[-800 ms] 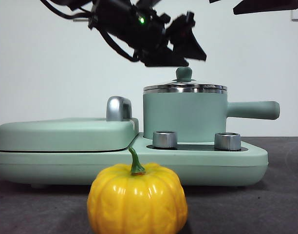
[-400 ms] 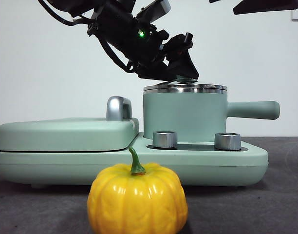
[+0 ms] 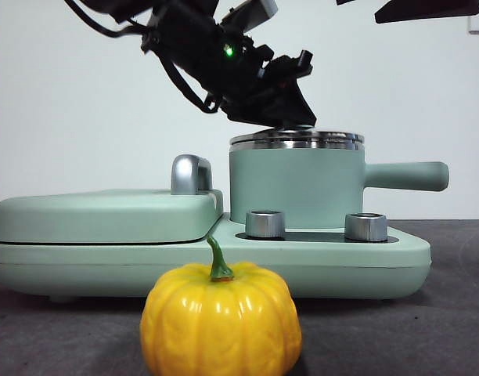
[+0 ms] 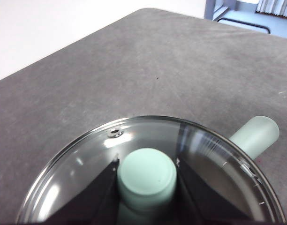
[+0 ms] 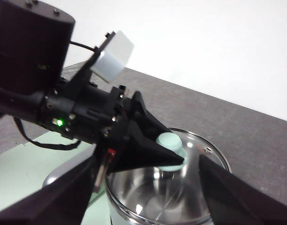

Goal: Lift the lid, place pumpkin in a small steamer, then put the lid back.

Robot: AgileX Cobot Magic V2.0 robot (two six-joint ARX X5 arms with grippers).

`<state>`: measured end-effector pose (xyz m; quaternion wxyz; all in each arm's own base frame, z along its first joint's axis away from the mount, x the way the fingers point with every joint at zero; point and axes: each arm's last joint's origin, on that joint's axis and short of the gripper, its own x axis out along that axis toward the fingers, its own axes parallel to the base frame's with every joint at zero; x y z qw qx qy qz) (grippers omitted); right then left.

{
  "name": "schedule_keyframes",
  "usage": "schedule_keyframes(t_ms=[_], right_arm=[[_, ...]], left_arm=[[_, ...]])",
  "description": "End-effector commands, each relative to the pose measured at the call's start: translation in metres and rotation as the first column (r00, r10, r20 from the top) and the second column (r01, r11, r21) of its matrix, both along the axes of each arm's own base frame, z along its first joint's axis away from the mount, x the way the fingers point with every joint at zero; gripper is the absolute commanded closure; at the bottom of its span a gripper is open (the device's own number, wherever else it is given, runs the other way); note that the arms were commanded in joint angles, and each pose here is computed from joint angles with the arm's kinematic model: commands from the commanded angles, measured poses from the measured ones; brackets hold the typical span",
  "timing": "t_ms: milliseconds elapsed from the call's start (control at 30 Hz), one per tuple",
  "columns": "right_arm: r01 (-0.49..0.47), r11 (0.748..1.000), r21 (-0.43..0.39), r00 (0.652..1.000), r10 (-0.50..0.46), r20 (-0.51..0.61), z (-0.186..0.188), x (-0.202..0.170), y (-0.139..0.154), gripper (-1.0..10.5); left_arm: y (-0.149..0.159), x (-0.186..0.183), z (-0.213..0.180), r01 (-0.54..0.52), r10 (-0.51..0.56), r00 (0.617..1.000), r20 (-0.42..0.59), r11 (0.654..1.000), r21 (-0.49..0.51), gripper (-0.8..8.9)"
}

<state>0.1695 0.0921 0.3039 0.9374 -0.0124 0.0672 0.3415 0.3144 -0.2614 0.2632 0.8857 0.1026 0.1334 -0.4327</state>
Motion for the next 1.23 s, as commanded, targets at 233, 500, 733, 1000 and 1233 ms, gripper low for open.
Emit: schedule_keyframes(t_ms=[233,500,733,1000,1233], right_arm=[[-0.006,1.000,0.016,1.000,0.006,0.009,0.006,0.000,0.001,6.0],[-0.146,0.984,-0.103,0.983,0.132,-0.129,-0.012,-0.007,0.003,5.9],[-0.346,0.891,-0.294,0.932,0.290,-0.219,-0.031,-0.028,0.021,5.5],[-0.493,0.776,-0.394,0.865,0.389,-0.316,-0.050,-0.049,0.057,4.9],[-0.596,0.685,-0.418,0.797,0.442,-0.412,-0.078,-0.054,0.096,4.9]], left_arm=[[0.048,-0.029,0.085,-0.071,0.077,0.992,0.096,0.995,-0.067,8.06],[0.118,-0.058,0.119,-0.208,0.208,0.978,0.012,0.978,0.001,8.03],[0.161,-0.079,0.114,-0.319,0.321,0.945,-0.058,0.947,0.036,8.01],[0.190,-0.111,0.083,-0.400,0.401,0.909,-0.115,0.916,0.031,8.02],[0.199,-0.122,0.077,-0.431,0.430,0.895,-0.121,0.902,0.017,8.02]])
